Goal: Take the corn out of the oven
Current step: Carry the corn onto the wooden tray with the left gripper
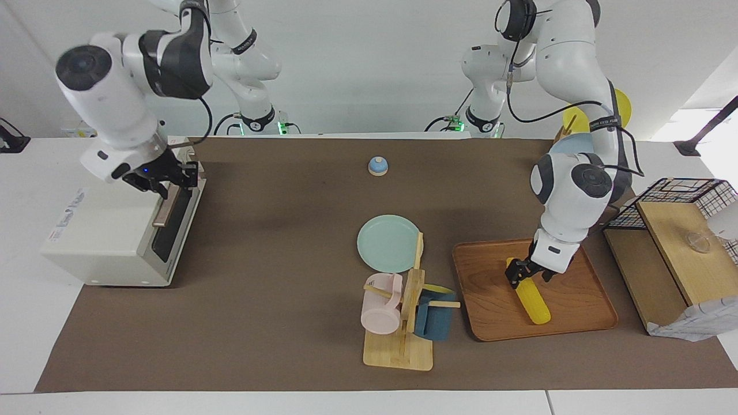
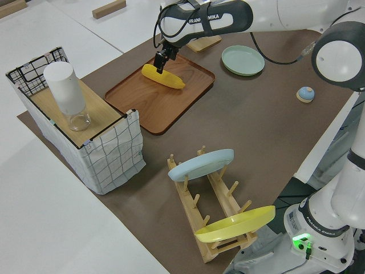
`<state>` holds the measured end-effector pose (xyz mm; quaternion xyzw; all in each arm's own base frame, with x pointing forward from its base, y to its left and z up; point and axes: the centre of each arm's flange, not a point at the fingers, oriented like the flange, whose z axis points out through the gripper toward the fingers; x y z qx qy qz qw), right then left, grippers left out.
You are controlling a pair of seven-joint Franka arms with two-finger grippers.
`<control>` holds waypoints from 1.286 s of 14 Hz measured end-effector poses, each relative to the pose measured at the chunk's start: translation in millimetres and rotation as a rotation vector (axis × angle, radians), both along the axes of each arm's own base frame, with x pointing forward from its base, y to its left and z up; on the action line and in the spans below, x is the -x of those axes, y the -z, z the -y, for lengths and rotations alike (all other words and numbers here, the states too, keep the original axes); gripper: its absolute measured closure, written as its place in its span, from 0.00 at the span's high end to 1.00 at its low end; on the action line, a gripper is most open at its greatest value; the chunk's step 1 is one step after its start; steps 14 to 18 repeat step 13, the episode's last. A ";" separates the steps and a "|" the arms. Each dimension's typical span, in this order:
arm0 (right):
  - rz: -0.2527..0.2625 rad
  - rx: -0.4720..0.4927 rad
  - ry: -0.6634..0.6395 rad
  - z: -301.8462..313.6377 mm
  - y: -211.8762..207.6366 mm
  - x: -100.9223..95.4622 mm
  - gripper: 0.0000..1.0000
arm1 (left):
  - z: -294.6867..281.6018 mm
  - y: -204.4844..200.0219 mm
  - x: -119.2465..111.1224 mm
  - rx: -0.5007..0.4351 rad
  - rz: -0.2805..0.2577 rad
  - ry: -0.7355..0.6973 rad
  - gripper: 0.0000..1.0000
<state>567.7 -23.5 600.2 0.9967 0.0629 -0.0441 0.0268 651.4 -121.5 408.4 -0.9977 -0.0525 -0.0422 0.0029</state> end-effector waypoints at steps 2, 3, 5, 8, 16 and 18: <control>0.042 -0.003 0.014 5.3 -36.4 7.2 0.90 | -29.5 -72.7 27.6 -0.014 -0.052 0.004 1.00; 0.052 -0.002 0.024 10.4 -42.0 7.7 1.00 | -42.7 -106.9 45.9 -0.017 -0.071 0.014 1.00; 0.045 -0.003 0.042 21.1 -38.8 6.4 1.00 | -59.6 -164.0 85.4 -0.010 -0.101 0.030 1.00; 0.021 -0.004 0.059 18.4 -26.2 3.8 1.00 | -64.8 -214.0 131.0 0.003 -0.130 0.045 1.00; 0.000 0.000 0.075 21.7 -19.8 7.6 1.00 | -65.1 -227.1 145.0 0.007 -0.136 0.116 1.00; 0.000 0.000 0.075 21.7 -19.8 7.6 1.00 | -65.1 -227.1 145.0 0.007 -0.136 0.116 1.00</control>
